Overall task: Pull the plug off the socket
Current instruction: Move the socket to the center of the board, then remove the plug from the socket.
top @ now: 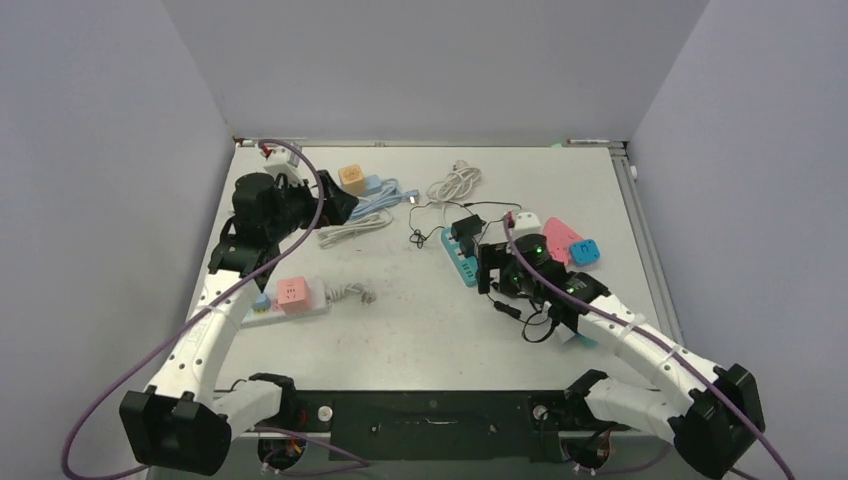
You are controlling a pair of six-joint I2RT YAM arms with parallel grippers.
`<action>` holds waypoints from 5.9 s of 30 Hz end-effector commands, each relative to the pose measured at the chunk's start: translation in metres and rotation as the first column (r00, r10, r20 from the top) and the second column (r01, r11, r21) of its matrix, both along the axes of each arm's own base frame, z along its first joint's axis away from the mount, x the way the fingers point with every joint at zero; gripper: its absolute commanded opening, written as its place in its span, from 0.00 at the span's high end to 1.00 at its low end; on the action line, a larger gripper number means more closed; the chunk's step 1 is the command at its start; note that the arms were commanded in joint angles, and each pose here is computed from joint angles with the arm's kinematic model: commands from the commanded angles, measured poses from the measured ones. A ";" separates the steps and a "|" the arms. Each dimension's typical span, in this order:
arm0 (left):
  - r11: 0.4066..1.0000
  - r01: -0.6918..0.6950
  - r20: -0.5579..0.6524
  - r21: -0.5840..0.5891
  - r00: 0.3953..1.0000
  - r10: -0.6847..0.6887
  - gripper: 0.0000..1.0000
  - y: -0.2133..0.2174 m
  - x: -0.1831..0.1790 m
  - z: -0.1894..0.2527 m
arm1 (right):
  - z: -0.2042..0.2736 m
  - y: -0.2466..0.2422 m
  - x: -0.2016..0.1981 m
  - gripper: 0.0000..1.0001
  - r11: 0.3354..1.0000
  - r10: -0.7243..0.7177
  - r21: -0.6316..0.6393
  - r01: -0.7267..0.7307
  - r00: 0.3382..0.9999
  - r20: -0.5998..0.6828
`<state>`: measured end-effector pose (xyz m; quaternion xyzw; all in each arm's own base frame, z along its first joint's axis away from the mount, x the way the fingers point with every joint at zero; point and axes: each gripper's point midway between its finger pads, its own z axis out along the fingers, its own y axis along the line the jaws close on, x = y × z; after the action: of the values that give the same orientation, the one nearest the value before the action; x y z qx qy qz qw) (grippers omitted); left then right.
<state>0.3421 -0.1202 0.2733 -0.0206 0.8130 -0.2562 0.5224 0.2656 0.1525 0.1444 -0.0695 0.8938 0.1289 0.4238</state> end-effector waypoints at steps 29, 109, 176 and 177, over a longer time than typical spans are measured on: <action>0.993 0.063 -0.056 -0.096 0.996 -0.068 0.04 0.003 0.013 -0.020 | -0.091 0.062 0.067 0.07 0.953 0.157 -0.252 -0.168 0.986 -0.063; 0.999 0.043 -0.064 0.020 0.997 -0.042 0.04 -0.014 0.000 -0.031 | 0.001 0.155 -0.082 0.10 0.999 0.023 -0.050 -0.017 0.993 0.119; 0.846 0.503 -0.605 -0.178 0.621 -0.497 0.49 -0.157 -0.090 -0.181 | -0.028 0.189 -0.062 0.37 0.963 0.104 -0.263 -0.059 0.981 0.163; 0.845 0.505 -0.603 -0.178 0.622 -0.499 0.49 -0.157 -0.090 -0.180 | -0.030 0.188 -0.060 0.37 0.964 0.101 -0.259 -0.057 0.982 0.158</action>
<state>0.2408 -0.2705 0.0797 0.1110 0.9201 -0.3611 0.1032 0.1948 0.3405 0.1121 -0.1805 0.8643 0.0314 0.4685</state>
